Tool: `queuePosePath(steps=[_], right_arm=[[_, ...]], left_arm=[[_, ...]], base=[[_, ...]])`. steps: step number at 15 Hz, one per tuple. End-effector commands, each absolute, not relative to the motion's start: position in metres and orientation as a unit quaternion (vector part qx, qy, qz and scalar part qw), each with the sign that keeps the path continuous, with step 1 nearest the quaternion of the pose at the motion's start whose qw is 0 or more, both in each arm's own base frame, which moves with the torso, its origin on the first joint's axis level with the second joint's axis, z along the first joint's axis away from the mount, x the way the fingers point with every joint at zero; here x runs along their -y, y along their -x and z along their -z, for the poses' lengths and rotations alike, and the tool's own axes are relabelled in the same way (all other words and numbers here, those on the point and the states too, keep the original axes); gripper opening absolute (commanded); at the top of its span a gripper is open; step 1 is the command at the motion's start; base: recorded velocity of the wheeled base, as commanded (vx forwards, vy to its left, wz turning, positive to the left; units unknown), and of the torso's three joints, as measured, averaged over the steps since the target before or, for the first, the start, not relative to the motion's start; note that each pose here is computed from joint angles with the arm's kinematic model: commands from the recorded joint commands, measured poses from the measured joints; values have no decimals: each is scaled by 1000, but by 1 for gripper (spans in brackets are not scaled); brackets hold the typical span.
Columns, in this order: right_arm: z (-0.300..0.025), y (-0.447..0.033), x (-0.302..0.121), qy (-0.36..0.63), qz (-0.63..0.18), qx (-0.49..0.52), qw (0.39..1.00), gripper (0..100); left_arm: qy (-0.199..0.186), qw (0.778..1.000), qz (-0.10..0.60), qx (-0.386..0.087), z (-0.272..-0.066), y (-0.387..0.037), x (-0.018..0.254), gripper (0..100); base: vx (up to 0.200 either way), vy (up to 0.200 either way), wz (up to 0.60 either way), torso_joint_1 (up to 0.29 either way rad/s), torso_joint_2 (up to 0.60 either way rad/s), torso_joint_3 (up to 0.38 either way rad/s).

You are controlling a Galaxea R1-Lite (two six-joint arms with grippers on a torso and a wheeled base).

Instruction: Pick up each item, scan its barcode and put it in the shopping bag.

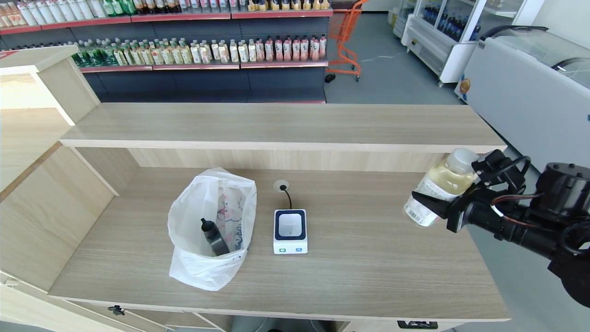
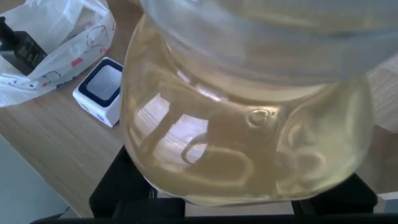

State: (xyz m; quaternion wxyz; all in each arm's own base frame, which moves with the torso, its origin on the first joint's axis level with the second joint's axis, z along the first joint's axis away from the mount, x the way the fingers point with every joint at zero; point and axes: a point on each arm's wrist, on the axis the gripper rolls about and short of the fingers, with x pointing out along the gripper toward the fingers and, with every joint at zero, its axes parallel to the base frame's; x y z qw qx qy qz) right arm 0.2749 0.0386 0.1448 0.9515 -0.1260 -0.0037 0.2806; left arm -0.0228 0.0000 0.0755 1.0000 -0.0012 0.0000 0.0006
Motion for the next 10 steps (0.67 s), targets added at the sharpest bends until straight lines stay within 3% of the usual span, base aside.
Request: queuePosePath(steps=[1, 6, 10], right_arm=[[-142, -273, -50, 102, -310, -5, 945, 0], [-125, -281, -58, 113, -322, -27, 940, 0], [-97, -315, -60, 202, -320, 13, 926, 0]], left_arm=[[2, 1000, -1, -1, -76, 23, 0, 100], [-1, 1000, -2, -1, -76, 23, 0, 100], [0, 1000, -1, -1, -76, 23, 0, 100]], base=[[0, 200, 0, -27, -7, 17], [0, 200, 0, 6, 5, 1], [0, 0, 0, 0, 0, 0]])
